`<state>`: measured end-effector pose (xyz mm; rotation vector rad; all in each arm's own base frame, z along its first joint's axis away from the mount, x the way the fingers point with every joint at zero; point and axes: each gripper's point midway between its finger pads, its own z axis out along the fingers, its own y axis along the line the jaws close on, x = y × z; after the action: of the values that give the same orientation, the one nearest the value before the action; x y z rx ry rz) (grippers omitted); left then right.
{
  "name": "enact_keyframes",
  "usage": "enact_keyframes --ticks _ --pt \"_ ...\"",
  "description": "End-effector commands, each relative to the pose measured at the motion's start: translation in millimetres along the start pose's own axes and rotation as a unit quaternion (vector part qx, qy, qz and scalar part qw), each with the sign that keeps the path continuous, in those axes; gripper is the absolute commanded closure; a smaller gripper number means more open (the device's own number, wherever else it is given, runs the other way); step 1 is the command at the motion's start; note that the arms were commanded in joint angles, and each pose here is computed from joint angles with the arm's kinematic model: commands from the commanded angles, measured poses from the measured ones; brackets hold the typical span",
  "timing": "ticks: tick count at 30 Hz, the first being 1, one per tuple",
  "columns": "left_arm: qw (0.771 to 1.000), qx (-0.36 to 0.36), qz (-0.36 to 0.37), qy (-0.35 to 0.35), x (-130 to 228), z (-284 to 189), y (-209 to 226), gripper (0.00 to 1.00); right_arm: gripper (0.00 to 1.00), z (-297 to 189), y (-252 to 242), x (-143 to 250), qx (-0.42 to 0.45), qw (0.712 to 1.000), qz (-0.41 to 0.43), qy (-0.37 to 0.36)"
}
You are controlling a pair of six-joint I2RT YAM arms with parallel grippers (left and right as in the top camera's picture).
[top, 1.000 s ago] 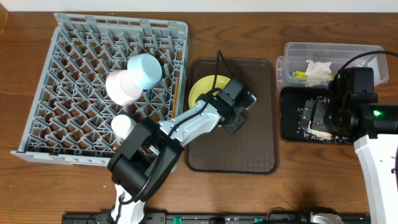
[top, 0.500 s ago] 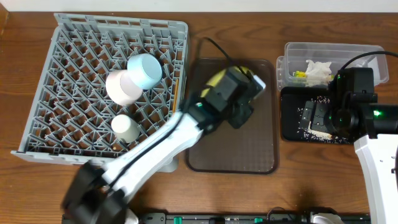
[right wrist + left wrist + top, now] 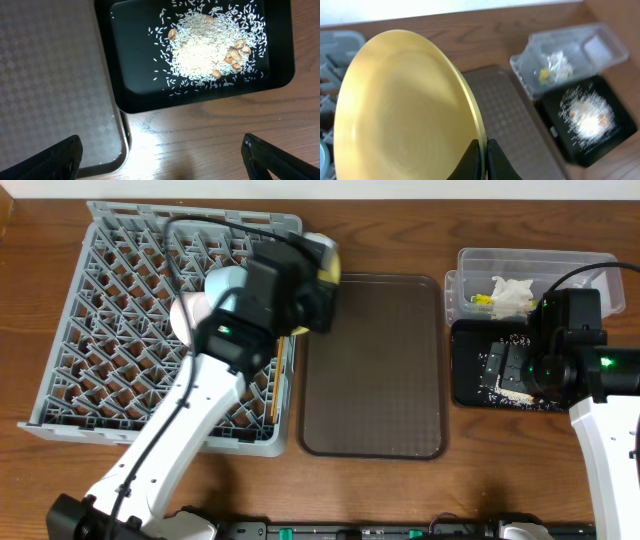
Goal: Sort waste into correct bins and load items into the dishwasher
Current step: 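Lift the yellow plate and stand it upright in the rack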
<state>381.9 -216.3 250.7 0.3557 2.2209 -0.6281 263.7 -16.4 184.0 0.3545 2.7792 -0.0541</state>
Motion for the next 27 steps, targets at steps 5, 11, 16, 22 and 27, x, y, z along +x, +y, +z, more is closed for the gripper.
enact_keyframes --ticks 5,11,16,22,27 --pt "0.992 0.052 -0.118 -0.011 -14.9 -20.0 26.0 0.94 0.01 -5.1 -1.3 -4.0 -0.003 1.000 0.005 -0.010" --pt "0.979 0.094 -0.180 -0.001 -16.6 -26.7 35.4 0.94 0.01 -5.1 -1.0 -5.5 -0.003 1.000 0.005 -0.013" --pt "0.970 0.135 -0.202 0.006 -19.3 -28.0 33.9 0.94 0.01 -5.1 -1.0 -5.4 -0.004 1.000 0.005 -0.013" --pt "0.966 0.133 -0.219 0.012 -16.1 -23.9 43.0 0.94 0.01 -5.1 -1.0 -5.4 -0.003 1.000 0.005 -0.013" --pt "0.965 0.130 -0.226 0.021 -10.7 -18.0 46.8 0.94 0.01 -5.1 -1.0 -5.4 -0.003 1.000 0.005 -0.013"
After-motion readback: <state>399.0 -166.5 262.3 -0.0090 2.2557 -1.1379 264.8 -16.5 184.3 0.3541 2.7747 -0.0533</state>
